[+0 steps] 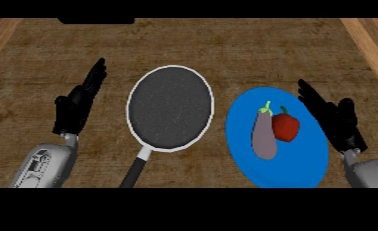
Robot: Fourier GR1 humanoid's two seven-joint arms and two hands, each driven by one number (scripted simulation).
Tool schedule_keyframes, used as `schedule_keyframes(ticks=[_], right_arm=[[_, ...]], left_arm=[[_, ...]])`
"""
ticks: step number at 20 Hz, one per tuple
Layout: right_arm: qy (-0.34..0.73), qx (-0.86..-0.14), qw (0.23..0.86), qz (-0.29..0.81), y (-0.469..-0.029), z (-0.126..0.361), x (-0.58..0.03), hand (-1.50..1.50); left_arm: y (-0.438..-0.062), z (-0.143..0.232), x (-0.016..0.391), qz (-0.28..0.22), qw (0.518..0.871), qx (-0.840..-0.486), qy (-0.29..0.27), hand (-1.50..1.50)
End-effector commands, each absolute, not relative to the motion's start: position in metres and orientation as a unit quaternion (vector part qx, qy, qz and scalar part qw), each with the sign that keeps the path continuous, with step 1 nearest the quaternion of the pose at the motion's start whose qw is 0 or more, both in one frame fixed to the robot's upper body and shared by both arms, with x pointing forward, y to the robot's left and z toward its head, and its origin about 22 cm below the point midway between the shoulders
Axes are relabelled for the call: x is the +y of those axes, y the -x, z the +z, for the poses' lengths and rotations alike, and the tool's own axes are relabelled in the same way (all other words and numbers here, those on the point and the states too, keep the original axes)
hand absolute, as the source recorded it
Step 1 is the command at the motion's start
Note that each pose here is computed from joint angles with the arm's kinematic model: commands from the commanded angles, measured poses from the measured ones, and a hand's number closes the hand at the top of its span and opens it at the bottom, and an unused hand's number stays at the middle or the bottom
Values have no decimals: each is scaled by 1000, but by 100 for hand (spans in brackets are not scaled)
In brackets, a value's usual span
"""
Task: Pick the bell pepper from the plate and place it in the pan
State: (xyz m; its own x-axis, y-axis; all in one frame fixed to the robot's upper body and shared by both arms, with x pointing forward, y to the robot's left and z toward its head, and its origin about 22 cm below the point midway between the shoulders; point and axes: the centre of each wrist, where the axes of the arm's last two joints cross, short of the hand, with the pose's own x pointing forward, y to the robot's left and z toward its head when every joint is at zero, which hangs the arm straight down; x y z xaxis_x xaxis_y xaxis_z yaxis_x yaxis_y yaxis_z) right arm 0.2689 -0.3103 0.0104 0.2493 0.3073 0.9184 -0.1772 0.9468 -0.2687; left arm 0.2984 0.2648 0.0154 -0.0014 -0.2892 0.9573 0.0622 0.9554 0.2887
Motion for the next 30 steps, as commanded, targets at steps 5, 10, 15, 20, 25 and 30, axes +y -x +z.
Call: schedule_keyframes(ticks=[5, 10, 15, 20, 25, 30], right_arm=[[4, -766, 640, 65, -313, 104, -280, -150], [330, -701, 630, -63, -296, 85, -365, 150], [267, -776, 554, -144, -241, 48, -297, -150], [278, -774, 567, -39, -204, 96, -291, -150], [353, -695, 622, 71, -208, 134, -313, -150], [406, -577, 680, 200, -216, 162, -316, -150]], left_arm=[[-290, 17, 336, -59, 758, -612, -219, 0], [-264, -8, 353, -37, 793, -560, -238, 0], [-257, -1, 360, -32, 798, -552, -239, 0], [-270, 10, 352, -36, 797, -553, -240, 0], [-268, 16, 362, -43, 796, -556, -237, 0], [-275, 14, 350, -54, 791, -562, -236, 0]])
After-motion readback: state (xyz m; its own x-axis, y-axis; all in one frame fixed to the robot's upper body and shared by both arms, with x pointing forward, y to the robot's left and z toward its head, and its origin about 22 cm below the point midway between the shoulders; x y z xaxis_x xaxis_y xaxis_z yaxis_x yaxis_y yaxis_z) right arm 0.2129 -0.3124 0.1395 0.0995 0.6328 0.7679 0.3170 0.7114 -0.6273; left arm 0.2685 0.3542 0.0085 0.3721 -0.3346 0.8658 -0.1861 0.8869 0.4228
